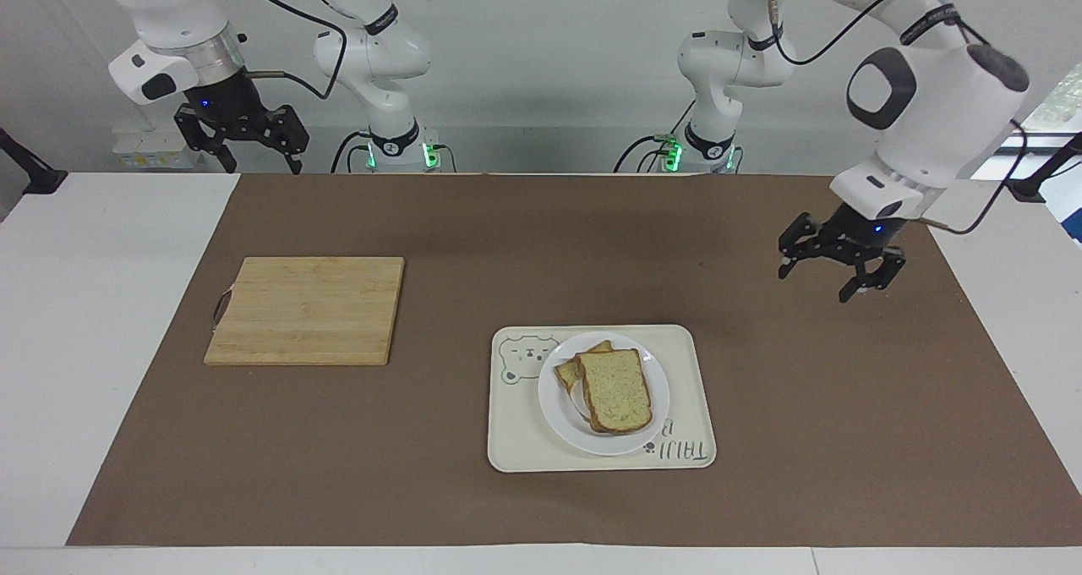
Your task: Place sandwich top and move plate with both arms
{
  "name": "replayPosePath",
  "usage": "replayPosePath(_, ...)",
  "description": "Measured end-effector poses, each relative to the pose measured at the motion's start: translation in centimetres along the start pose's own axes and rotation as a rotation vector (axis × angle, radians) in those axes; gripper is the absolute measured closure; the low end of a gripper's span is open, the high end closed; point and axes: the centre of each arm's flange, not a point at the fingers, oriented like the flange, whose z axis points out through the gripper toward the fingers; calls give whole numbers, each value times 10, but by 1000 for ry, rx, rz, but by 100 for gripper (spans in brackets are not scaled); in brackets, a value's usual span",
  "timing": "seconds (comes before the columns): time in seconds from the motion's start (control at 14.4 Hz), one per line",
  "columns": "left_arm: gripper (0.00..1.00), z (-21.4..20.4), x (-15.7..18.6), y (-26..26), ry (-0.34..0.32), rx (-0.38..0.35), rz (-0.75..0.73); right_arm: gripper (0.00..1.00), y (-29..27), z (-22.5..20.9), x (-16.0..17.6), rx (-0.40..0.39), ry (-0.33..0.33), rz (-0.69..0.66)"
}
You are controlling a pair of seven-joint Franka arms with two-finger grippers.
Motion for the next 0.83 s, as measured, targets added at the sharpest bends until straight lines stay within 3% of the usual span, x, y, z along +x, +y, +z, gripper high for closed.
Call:
replayPosePath(0.14,0,-42,-13,-7,-62,14,-7,0,0,0,0,0,0,2)
replayPosePath(0.49,0,-93,-43,-18,-166,15,-45,0,0,0,0,0,0,3)
replayPosePath(0.83,0,-119,-55,-14,-158,37,-44,0,1,0,1,0,9,4)
